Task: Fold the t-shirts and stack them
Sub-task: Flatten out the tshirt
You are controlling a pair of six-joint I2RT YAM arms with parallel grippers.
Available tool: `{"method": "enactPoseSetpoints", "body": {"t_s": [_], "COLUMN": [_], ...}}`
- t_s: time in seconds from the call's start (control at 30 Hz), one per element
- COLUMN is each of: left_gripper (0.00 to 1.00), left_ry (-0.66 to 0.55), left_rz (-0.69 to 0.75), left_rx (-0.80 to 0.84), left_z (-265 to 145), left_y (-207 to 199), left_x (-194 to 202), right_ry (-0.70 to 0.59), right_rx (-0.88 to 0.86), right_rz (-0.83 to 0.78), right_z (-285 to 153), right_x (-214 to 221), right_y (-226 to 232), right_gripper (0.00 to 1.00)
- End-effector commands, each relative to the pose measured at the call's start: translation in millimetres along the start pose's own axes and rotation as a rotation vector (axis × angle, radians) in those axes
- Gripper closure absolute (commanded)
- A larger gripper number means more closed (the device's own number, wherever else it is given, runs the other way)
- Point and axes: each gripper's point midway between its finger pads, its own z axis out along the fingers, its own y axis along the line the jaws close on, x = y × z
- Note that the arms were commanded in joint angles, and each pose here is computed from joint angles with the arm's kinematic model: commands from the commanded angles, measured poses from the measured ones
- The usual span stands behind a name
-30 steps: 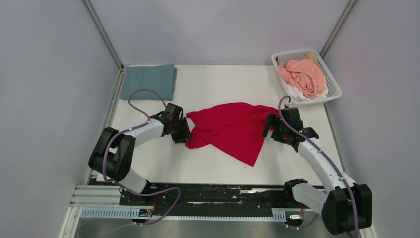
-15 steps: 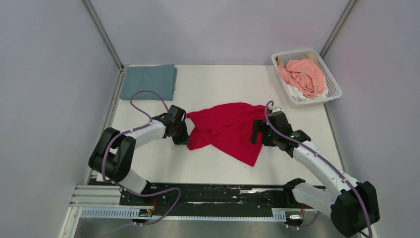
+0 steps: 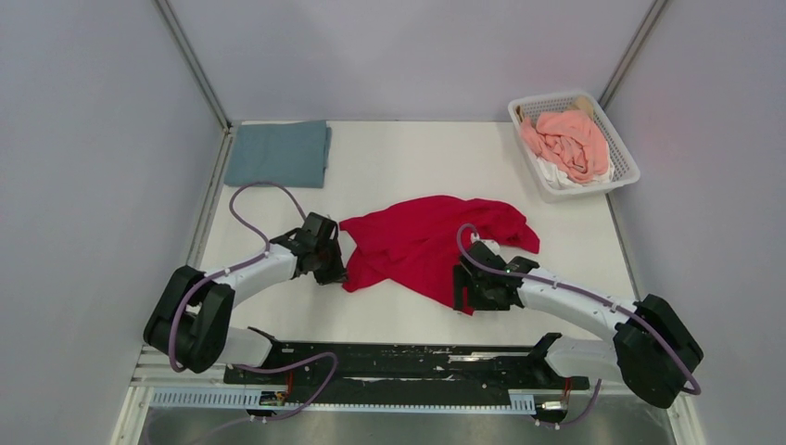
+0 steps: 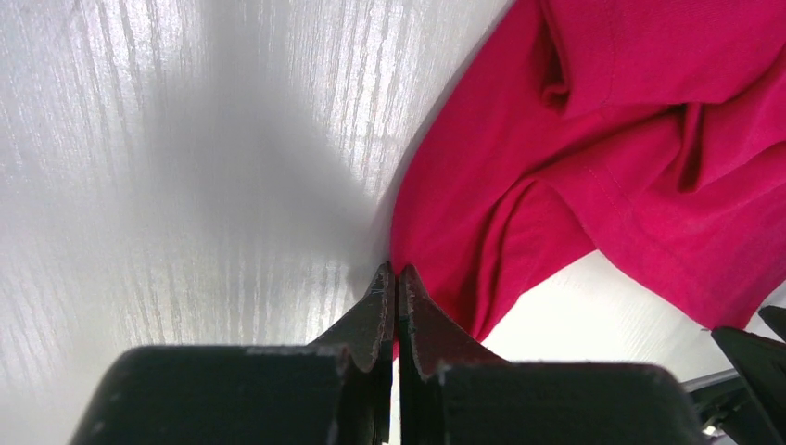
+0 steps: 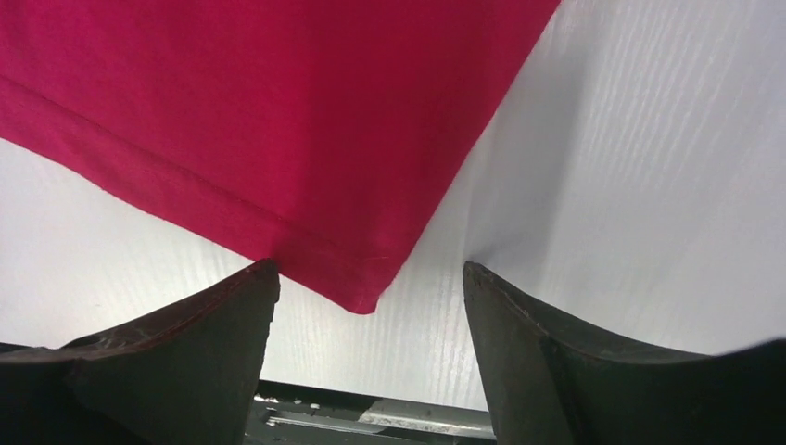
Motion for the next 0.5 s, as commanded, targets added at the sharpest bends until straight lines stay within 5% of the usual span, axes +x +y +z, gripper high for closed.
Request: {"method": "enactPoseSetpoints", "body": {"t_s": [0.0, 0.1, 0.47], "left_gripper": [1.00, 1.00, 1.00], "left_ry": [-0.007, -0.008, -0.043], "left_rz": [0.026, 0.025, 0.012], "left_rx": [-0.033, -0.021, -0.030], "left_z": [-1, -1, -5], "left_y": [11, 9, 12], "left_x": [5, 6, 2], "right_ry": [-0.002, 0.006, 0.068], "right_rx": [-0.050, -0.024, 0.098], "right_rz": [0.054, 0.048, 0.038], "right_z": [9, 14, 24], "right_x": [1, 1, 14], "right_y": [13, 10, 0], "right_gripper": [0.25, 0.32, 0.83]}}
